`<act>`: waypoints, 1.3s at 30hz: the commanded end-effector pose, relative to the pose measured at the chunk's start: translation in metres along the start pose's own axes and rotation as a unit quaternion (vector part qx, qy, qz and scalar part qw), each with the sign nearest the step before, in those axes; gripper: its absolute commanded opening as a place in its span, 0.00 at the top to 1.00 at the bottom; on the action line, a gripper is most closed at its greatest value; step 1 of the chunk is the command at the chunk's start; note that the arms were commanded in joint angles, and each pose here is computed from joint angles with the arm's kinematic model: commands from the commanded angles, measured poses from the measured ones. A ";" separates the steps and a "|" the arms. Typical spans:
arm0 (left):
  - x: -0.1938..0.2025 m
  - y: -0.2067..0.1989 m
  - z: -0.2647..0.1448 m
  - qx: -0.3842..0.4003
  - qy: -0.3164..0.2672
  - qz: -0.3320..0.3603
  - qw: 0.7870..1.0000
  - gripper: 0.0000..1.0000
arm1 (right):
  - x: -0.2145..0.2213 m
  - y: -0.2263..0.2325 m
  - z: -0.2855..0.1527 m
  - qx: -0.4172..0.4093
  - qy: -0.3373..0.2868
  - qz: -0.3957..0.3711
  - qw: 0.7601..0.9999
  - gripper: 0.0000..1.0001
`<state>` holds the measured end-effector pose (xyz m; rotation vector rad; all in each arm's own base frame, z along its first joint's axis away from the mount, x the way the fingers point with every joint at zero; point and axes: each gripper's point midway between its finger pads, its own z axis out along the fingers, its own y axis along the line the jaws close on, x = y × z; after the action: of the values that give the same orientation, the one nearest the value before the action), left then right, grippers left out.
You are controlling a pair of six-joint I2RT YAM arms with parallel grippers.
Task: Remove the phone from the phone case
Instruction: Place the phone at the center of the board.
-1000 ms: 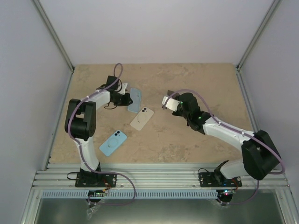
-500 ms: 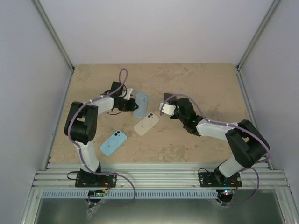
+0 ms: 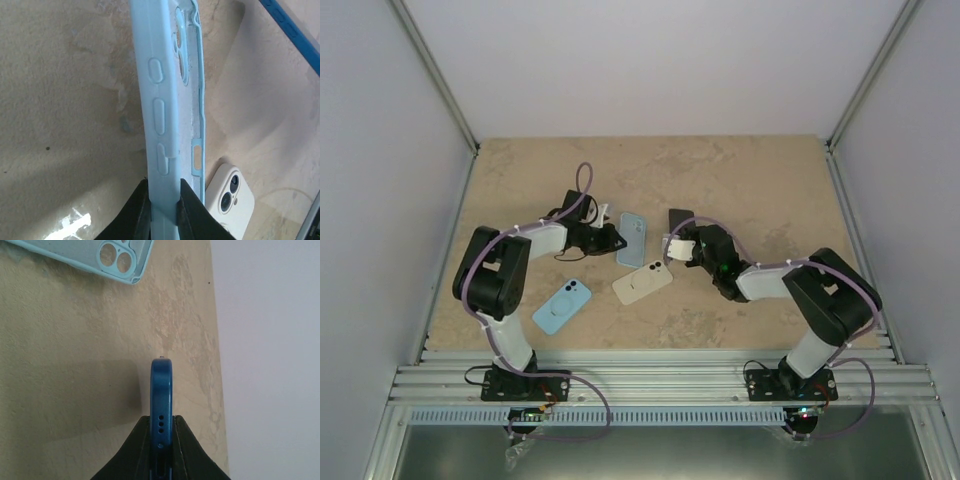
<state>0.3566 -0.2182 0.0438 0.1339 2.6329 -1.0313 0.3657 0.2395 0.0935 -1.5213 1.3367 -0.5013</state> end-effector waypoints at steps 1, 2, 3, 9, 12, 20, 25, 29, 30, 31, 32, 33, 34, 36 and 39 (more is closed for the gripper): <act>0.003 -0.011 0.007 0.036 0.016 -0.022 0.999 1.00 | -0.015 -0.028 0.003 0.083 -0.026 -0.007 0.996 0.99; -0.001 -0.010 0.008 0.037 0.010 -0.026 0.999 1.00 | -0.015 -0.027 0.003 0.088 -0.024 -0.010 0.996 0.99; -0.005 -0.009 0.008 0.037 0.002 -0.034 0.999 1.00 | -0.016 -0.027 0.003 0.096 -0.022 -0.013 0.995 0.99; -0.035 -0.007 0.010 0.045 -0.036 -0.058 0.997 1.00 | -0.022 -0.017 0.004 0.113 -0.022 -0.028 0.993 0.99; -0.050 -0.011 0.014 0.058 -0.052 -0.058 0.995 1.00 | -0.024 -0.010 0.006 0.110 -0.021 -0.031 0.993 0.99; -0.066 -0.009 0.030 0.071 -0.054 -0.059 0.994 1.00 | -0.020 0.009 0.014 0.102 -0.003 -0.034 0.994 0.93; -0.070 -0.010 0.037 0.080 -0.045 -0.053 0.994 1.00 | -0.023 0.022 0.015 0.091 -0.006 -0.039 0.995 0.85; -0.071 -0.004 0.040 0.066 -0.042 -0.048 0.996 1.00 | -0.023 0.027 0.016 0.086 -0.005 -0.037 0.996 0.77; -0.071 -0.004 0.040 0.065 -0.041 -0.049 0.996 1.00 | -0.023 0.029 0.017 0.083 -0.004 -0.037 0.996 0.75; -0.071 -0.003 0.040 0.063 -0.040 -0.050 0.996 1.00 | -0.023 0.030 0.017 0.080 -0.004 -0.036 0.996 0.73; -0.071 -0.003 0.040 0.062 -0.041 -0.049 0.996 1.00 | -0.022 0.032 0.017 0.077 -0.003 -0.036 0.996 0.70; -0.072 -0.003 0.040 0.060 -0.041 -0.049 0.996 1.00 | -0.022 0.033 0.017 0.073 -0.003 -0.036 0.997 0.65; -0.072 -0.002 0.040 0.057 -0.041 -0.049 0.996 1.00 | -0.022 0.035 0.017 0.068 -0.003 -0.036 0.997 0.61; -0.073 -0.002 0.040 0.055 -0.041 -0.047 0.997 1.00 | -0.024 0.038 0.016 0.053 -0.009 -0.035 0.998 0.52; -0.074 -0.001 0.040 0.053 -0.041 -0.044 0.997 1.00 | -0.028 0.050 0.016 0.003 -0.015 -0.027 1.000 0.41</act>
<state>0.4289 -0.2438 0.0386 -0.0342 2.5439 -1.1960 0.3525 0.2680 0.0498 -1.5316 1.2425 -0.6142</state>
